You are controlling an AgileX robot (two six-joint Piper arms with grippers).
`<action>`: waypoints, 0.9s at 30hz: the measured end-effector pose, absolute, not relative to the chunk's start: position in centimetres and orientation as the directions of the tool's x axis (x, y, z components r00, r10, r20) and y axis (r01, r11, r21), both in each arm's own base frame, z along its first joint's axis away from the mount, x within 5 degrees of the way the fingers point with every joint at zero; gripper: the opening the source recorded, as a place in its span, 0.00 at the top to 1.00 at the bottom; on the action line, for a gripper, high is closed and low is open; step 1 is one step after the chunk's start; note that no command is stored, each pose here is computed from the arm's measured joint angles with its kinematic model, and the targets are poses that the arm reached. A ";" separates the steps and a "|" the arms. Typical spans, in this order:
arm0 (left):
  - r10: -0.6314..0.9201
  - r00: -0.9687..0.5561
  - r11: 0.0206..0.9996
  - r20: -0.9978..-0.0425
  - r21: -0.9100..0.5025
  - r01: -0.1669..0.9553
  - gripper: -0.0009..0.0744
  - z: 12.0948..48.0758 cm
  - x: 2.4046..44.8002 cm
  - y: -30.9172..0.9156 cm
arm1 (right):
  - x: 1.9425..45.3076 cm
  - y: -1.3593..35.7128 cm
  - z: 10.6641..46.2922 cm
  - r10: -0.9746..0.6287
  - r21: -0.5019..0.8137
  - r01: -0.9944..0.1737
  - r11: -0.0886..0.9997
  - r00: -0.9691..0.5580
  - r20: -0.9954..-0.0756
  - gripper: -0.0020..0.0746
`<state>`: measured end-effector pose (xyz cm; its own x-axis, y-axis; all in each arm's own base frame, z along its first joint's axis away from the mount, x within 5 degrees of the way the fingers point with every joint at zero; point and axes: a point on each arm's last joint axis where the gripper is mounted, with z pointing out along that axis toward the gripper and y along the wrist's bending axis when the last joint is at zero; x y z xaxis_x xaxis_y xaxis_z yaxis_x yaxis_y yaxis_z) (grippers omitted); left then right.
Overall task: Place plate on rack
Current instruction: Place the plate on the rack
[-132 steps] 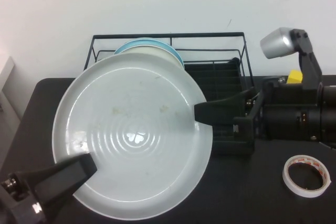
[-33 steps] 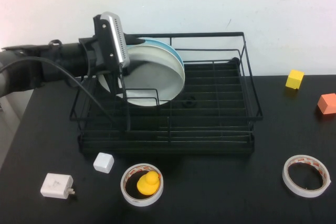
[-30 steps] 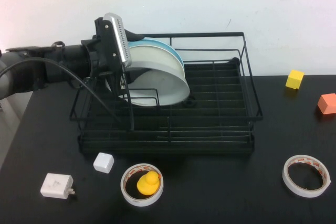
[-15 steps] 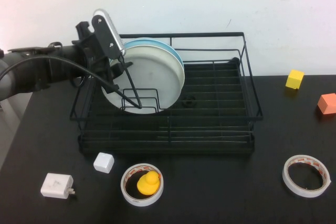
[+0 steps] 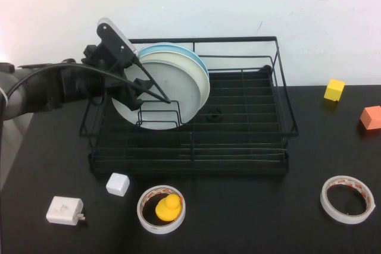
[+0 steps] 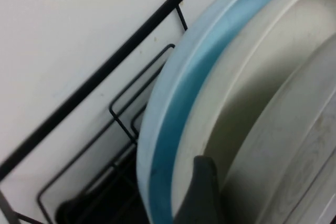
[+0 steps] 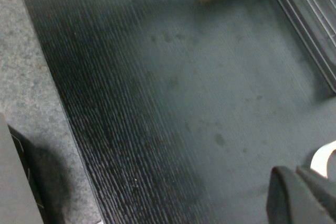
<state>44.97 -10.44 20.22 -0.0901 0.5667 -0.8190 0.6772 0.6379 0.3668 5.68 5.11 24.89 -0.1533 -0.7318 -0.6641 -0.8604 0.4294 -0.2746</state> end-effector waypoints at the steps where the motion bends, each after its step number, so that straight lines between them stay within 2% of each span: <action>1: 0.551 -0.106 0.650 -0.828 0.345 0.677 0.31 20.2 45.0 -10.5 | 5.7 5.1 24.9 -0.732 -0.275 -0.860 0.429 -0.153 -0.664 0.97; 10: 0.389 -0.203 0.704 -0.899 0.148 0.695 0.31 20.4 44.6 -11.1 | 5.7 5.1 24.9 -0.730 -0.272 -0.860 0.432 -0.156 -0.665 0.97; 18: 0.416 -0.260 0.768 -0.871 0.183 0.614 0.31 20.0 45.1 -10.2 | 5.7 5.1 24.9 -0.729 -0.271 -0.859 0.434 -0.158 -0.666 0.97; 22: 0.415 -0.259 0.771 -0.872 0.186 0.609 0.31 20.2 45.1 -10.1 | 5.7 5.1 24.9 -0.729 -0.271 -0.859 0.434 -0.158 -0.666 0.97; 27: 0.408 -0.218 0.772 -0.886 0.208 0.601 0.31 22.3 44.7 -10.1 | 5.7 5.1 24.9 -0.729 -0.270 -0.859 0.434 -0.159 -0.666 0.97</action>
